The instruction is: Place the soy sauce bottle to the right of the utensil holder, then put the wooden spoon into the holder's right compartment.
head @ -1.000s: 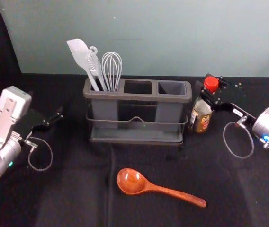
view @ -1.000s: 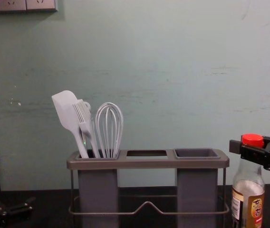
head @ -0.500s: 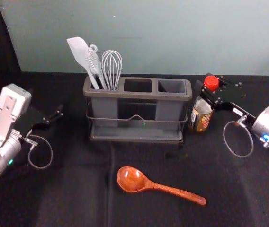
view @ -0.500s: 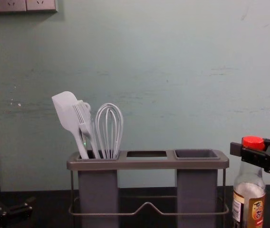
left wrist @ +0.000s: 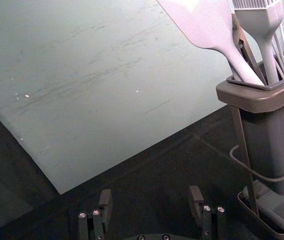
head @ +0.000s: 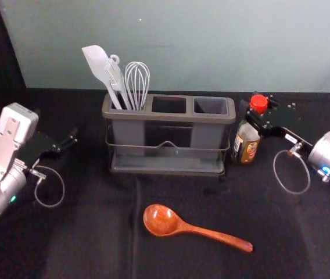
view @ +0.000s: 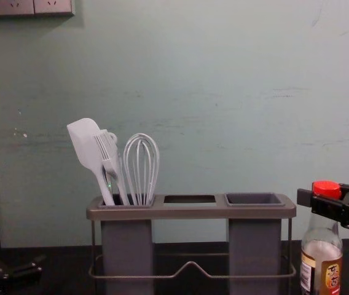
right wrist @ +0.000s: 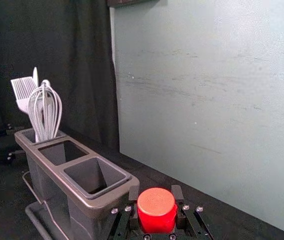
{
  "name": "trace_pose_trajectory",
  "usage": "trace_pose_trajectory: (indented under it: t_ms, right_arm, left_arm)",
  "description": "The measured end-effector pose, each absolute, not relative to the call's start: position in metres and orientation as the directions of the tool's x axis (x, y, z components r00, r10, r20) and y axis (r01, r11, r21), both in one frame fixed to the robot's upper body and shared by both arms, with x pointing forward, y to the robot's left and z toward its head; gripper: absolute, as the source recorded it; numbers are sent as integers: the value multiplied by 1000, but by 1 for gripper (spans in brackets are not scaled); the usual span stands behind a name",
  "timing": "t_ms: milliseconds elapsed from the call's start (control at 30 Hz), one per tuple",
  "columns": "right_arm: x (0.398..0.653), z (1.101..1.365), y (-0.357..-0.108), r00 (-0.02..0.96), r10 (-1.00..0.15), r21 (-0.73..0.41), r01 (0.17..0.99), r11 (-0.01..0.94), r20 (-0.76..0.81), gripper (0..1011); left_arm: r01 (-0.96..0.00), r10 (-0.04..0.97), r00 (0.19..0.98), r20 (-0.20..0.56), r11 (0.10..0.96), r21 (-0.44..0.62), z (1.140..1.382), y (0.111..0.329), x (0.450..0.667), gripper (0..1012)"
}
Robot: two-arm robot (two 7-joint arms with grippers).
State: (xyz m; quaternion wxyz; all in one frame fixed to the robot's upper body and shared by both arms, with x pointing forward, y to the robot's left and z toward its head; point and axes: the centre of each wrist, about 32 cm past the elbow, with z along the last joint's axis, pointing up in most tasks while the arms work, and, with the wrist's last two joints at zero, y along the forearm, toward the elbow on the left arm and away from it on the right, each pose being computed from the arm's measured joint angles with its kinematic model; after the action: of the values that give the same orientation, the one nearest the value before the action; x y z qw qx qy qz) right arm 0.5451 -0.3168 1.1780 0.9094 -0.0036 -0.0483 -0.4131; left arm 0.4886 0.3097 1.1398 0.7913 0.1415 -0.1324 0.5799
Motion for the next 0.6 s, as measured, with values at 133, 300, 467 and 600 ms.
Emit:
trace_pose_trajectory:
  t_ms: [133,300,467,600]
  right_arm:
    - [545,1176,-317,656,-749,29,750,660,89,392]
    - [545,1176,-317,656,-749,28,750,660,89,392]
    - [545,1176,-317,656,-749,29,750,660,89,392]
    - [545,1177,-317,656,-750,30,751,660,90,433]
  left_arm:
    - [-955,880,292,374,287,70,1140,310,489,1005]
    - [-955,880,292,374,287,70,1140,310,489,1005]
    - [-955,880,292,374,287,70,1140,310,489,1005]
    - [-955,880,292,374,287,70,1140,310,489,1005]
